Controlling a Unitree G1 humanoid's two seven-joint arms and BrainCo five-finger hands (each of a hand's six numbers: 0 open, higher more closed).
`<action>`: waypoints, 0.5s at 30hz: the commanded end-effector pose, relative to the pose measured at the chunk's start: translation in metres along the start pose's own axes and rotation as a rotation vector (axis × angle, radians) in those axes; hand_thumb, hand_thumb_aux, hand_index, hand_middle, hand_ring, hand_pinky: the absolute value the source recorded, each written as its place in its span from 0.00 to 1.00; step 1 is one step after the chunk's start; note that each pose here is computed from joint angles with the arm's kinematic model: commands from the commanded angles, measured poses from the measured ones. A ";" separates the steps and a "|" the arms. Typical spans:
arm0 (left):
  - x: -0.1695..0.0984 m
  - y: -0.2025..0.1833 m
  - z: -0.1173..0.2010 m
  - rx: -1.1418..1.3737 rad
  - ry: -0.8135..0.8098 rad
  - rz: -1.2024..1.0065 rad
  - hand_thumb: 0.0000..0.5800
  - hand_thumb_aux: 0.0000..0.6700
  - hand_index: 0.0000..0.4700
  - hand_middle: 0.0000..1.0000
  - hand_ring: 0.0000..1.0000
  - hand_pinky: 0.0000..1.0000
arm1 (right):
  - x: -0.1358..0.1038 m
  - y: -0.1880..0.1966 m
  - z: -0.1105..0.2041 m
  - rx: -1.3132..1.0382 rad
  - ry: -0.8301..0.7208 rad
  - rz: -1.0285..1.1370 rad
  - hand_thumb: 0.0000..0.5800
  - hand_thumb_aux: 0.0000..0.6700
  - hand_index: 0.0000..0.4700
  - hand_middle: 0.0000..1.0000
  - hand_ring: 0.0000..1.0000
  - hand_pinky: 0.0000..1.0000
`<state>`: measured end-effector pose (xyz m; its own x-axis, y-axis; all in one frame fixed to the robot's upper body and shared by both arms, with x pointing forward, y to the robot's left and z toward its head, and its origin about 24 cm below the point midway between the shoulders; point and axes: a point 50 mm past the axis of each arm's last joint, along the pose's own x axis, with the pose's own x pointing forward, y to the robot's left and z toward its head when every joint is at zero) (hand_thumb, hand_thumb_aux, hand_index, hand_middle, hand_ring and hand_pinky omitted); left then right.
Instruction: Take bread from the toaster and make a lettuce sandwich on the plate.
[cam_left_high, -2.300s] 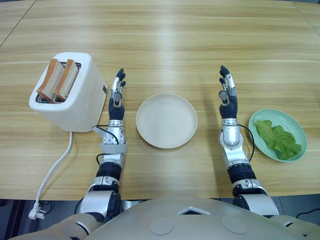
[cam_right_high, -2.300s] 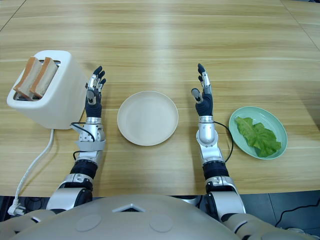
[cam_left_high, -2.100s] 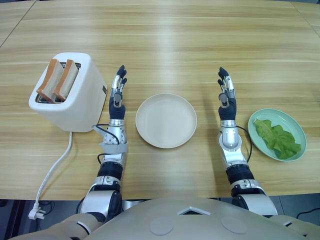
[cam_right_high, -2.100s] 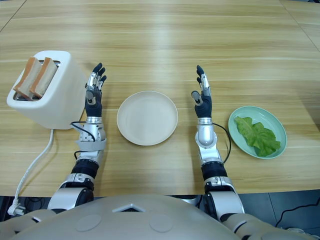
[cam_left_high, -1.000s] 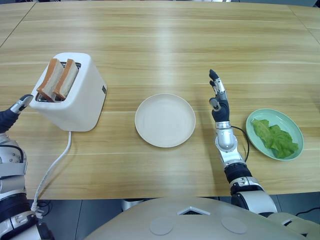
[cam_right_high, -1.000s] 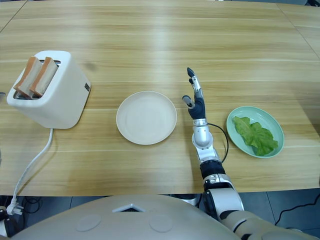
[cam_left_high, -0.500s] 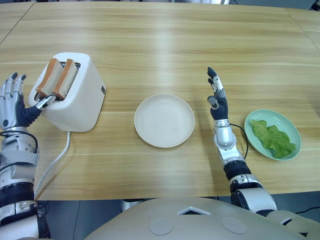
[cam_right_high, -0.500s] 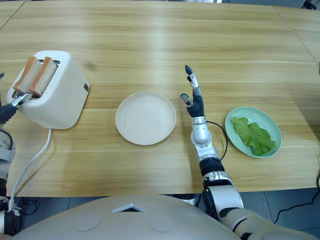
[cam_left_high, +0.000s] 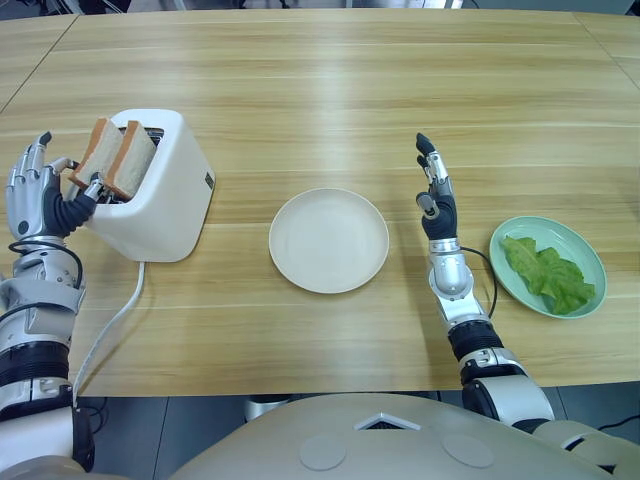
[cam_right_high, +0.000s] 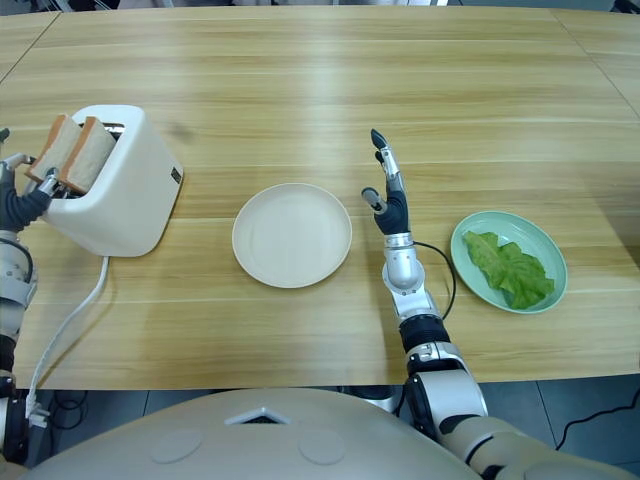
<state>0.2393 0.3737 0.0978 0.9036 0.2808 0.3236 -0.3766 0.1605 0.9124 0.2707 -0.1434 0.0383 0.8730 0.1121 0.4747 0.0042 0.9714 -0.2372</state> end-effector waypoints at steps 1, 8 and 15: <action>-0.010 -0.020 -0.002 -0.011 0.000 -0.089 1.00 1.00 0.98 0.00 0.00 0.00 | 0.000 0.000 -0.001 -0.001 0.009 0.001 0.00 0.00 0.00 0.00 0.00 0.00; 0.003 -0.005 0.013 -0.192 -0.010 0.102 1.00 1.00 0.98 1.00 1.00 1.00 | 0.000 -0.003 -0.002 0.008 0.023 -0.025 0.00 0.00 0.00 0.00 0.00 0.00; 0.027 0.027 0.017 -0.324 0.022 0.369 1.00 1.00 0.98 1.00 1.00 1.00 | 0.005 -0.001 -0.005 0.010 0.037 -0.047 0.00 0.00 0.00 0.00 0.00 0.00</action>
<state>0.2593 0.3615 0.1231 0.7728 0.3398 0.5360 -0.6325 0.3422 0.6949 0.2752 -0.1425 0.0410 0.8731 0.0857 0.4800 0.0210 0.9769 -0.2128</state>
